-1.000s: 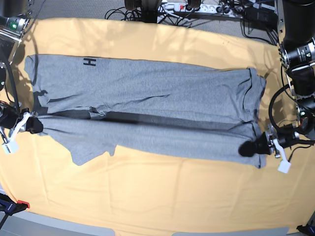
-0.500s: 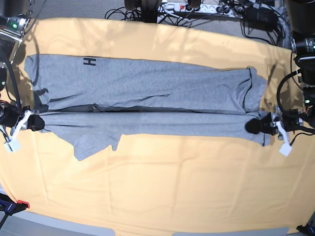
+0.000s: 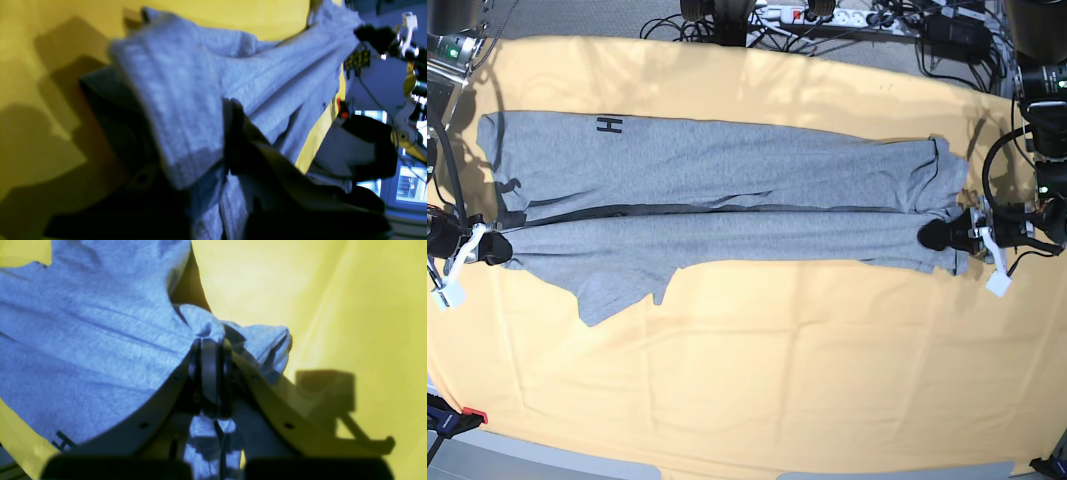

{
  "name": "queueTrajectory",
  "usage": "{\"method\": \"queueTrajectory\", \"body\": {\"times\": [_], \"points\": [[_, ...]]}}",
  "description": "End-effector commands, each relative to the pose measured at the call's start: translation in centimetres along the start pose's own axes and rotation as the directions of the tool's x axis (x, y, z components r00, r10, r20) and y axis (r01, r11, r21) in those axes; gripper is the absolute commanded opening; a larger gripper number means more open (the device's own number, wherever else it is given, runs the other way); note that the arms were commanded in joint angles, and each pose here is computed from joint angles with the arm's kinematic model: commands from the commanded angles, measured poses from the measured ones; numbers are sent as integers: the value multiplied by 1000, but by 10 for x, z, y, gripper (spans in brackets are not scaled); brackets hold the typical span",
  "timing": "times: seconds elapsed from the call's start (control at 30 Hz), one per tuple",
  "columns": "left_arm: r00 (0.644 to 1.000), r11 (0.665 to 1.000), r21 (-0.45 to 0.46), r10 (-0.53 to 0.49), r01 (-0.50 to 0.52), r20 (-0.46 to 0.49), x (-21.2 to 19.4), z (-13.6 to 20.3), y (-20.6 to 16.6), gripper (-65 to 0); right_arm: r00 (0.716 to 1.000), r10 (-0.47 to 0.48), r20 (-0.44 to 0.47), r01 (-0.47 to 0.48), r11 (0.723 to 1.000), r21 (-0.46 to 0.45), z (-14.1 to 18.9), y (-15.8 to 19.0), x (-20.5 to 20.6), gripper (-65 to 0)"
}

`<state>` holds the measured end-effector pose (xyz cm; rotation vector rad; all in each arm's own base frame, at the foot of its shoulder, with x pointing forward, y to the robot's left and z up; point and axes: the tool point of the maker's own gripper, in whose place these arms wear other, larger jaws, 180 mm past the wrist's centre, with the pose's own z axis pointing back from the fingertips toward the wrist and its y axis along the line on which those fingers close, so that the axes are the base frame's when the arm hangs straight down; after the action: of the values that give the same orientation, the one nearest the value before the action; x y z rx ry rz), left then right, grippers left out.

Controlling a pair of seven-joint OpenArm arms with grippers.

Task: Layout the t-shirt on the table in an organized manner, then fold the t-shirt properly
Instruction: 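Release the right gripper and move it to the sleeve flap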

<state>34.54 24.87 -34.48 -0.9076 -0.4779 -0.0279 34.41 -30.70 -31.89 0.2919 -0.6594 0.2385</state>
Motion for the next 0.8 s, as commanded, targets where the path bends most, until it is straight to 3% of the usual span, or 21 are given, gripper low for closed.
{"method": "queueTrajectory", "body": {"times": [0.0, 0.07, 0.1, 0.13, 0.2, 0.23, 0.3, 0.33, 0.53, 0.77], "points": [[999, 999, 17, -41, 41, 32, 15, 14, -2, -650, 999, 34, 34, -33, 999, -35, 14, -9, 17, -650], [999, 999, 17, -37, 36, 28, 12, 14, -1, -650, 999, 34, 34, -33, 999, -35, 14, -9, 17, -645], [999, 999, 18, -35, 34, 27, 12, 14, 0, -650, 999, 35, 34, -33, 999, -36, 14, -9, 18, -581], [999, 999, 18, -31, 31, 27, 11, 14, 0, -596, 999, 35, 34, -34, 999, -37, 15, -10, 18, -500], [999, 999, 17, -31, 31, 27, 11, 13, 0, -401, 999, 40, 36, -38, 998, -46, 18, -13, 20, -333], [999, 999, 18, -31, 31, 27, 11, 14, 0, -307, 998, 45, 41, -43, 998, -52, 21, -15, 23, -285], [999, 999, 18, -31, 31, 27, 11, 13, 0, -182, 997, 59, 53, -55, 996, -69, 32, -21, 34, -273], [999, 999, 17, -31, 31, 27, 11, 13, 0, -158, 995, 64, 74, -59, 996, -62, 37, -21, 43, -273], [999, 999, 18, -32, 31, 27, 11, 13, 0, -157, 962, 43, 270, -71, 993, 96, 52, 10, 95, -273], [999, 999, 17, -31, 31, 26, 11, 13, 0, -157, 960, -6, 280, -35, 990, 140, 2, 40, 91, -273]]}}
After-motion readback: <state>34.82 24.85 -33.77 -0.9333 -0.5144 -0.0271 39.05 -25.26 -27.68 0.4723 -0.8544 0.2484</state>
